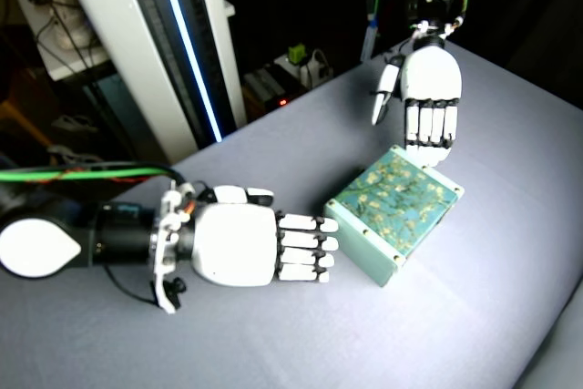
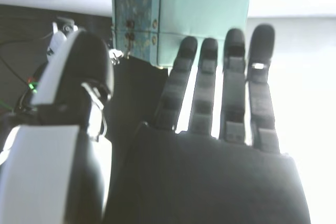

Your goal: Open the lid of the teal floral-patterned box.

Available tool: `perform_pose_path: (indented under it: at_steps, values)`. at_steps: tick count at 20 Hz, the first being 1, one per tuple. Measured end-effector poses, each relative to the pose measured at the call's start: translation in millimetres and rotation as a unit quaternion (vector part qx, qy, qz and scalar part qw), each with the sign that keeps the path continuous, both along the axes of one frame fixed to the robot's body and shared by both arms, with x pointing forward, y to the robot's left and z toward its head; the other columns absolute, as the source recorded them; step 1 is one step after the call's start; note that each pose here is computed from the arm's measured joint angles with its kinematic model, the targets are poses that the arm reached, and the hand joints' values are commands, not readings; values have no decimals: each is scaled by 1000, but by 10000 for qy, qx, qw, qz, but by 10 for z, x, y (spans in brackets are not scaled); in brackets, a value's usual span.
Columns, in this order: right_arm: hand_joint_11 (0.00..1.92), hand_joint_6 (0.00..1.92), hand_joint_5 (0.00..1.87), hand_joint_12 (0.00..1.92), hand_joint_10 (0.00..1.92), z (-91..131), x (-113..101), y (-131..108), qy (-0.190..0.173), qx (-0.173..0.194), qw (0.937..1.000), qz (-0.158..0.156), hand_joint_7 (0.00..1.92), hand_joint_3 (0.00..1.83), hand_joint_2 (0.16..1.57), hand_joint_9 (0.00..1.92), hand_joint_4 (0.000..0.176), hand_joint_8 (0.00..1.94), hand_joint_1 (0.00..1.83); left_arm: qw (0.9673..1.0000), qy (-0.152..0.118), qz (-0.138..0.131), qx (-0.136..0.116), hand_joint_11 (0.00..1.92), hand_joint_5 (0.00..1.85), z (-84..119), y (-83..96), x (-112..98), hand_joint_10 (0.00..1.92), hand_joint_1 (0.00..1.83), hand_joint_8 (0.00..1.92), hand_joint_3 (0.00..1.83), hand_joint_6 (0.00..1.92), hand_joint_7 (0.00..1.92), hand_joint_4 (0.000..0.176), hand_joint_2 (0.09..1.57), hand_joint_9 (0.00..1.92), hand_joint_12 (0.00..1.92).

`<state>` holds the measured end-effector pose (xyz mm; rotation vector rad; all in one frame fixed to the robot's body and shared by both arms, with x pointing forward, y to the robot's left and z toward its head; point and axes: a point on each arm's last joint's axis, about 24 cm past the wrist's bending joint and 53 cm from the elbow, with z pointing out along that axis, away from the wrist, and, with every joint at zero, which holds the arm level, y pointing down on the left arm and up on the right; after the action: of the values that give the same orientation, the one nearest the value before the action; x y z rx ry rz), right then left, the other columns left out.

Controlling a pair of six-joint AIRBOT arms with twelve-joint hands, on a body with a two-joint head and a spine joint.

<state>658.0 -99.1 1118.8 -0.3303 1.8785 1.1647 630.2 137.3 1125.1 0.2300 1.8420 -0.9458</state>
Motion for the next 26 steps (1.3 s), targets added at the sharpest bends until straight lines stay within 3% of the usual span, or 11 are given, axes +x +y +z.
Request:
perform_pose_path:
  at_steps: [1, 2, 4, 7, 9, 12, 13, 14, 16, 19, 26]
  values:
    - [13, 0, 5, 755, 10, 2, 6, -7, -4, 0, 10000, -5, 41, 0, 1308, 205, 18, 3, 0, 10000, -13, -18, 3, 87, 57, 11, -11, 0, 6, 111, 0, 5, 0, 141, 0, 1401, 271, 942]
    - [2, 1, 11, 766, 8, 2, 9, -8, 7, 9, 10000, -10, 47, 0, 1315, 189, 18, 2, 0, 10000, -20, -31, 4, 114, 79, 22, -21, 3, 14, 152, 13, 2, 6, 190, 0, 1404, 305, 947]
    - [0, 4, 31, 448, 6, 5, 10, -8, 23, 26, 10000, -15, 15, 0, 1296, 87, 0, 3, 0, 10000, -43, -55, 25, 188, 145, 33, -34, 4, 29, 161, 22, 0, 9, 297, 0, 1402, 412, 928]
    - [18, 7, 49, 417, 15, 23, 9, -3, 34, 78, 10000, -14, 32, 0, 1282, 113, 0, 8, 0, 9999, -96, -66, -26, 212, 114, 81, -51, 13, 7, 103, 5, 2, 0, 258, 0, 1397, 400, 942]
    - [0, 6, 60, 274, 6, 37, 16, -7, 49, 121, 9999, -36, 31, 0, 1279, 54, 0, 3, 0, 9999, -105, -69, -31, 463, 135, 88, -54, 15, 107, 140, 16, 0, 2, 348, 0, 1406, 683, 1324]
    - [9, 0, 138, 370, 1, 100, 44, -25, 94, 303, 9994, -118, 126, 1, 1330, 132, 0, 0, 0, 9999, -139, -67, -51, 592, 63, 121, -58, 25, 149, 134, 0, 0, 0, 271, 0, 1402, 826, 1398]
    - [1, 0, 140, 354, 0, 136, 55, -36, 103, 390, 9991, -150, 120, 0, 1302, 120, 0, 0, 0, 9998, -156, -57, -64, 459, 37, 141, -52, 33, 80, 148, 0, 0, 0, 195, 0, 1398, 686, 1331]
    - [0, 0, 139, 312, 0, 171, 63, -41, 111, 480, 9986, -169, 132, 0, 1311, 117, 0, 3, 0, 9998, -178, -45, -114, 91, 7, 171, -49, 40, 17, 104, 7, 1, 0, 75, 0, 1394, 268, 869]
    - [0, 0, 113, 251, 0, 210, 74, -50, 124, 580, 9980, -200, 112, 0, 1302, 98, 0, 0, 0, 9996, -189, 15, -200, 3, 0, 213, -21, 59, 9, 54, 0, 2, 0, 3, 0, 1390, 39, 354]
    - [0, 1, 155, 356, 1, 267, 68, -46, 107, 706, 9973, -180, 139, 0, 1308, 138, 0, 0, 0, 9992, -230, 75, -306, 0, 0, 275, 16, 77, 5, 120, 0, 1, 0, 0, 0, 1394, 101, 534]
    - [10, 6, 182, 391, 4, 302, 78, -49, 122, 807, 9964, -207, 183, 2, 1326, 161, 0, 8, 0, 9988, -225, 138, -411, 0, 0, 300, 35, 92, 1, 82, 5, 2, 0, 39, 0, 1426, 104, 476]
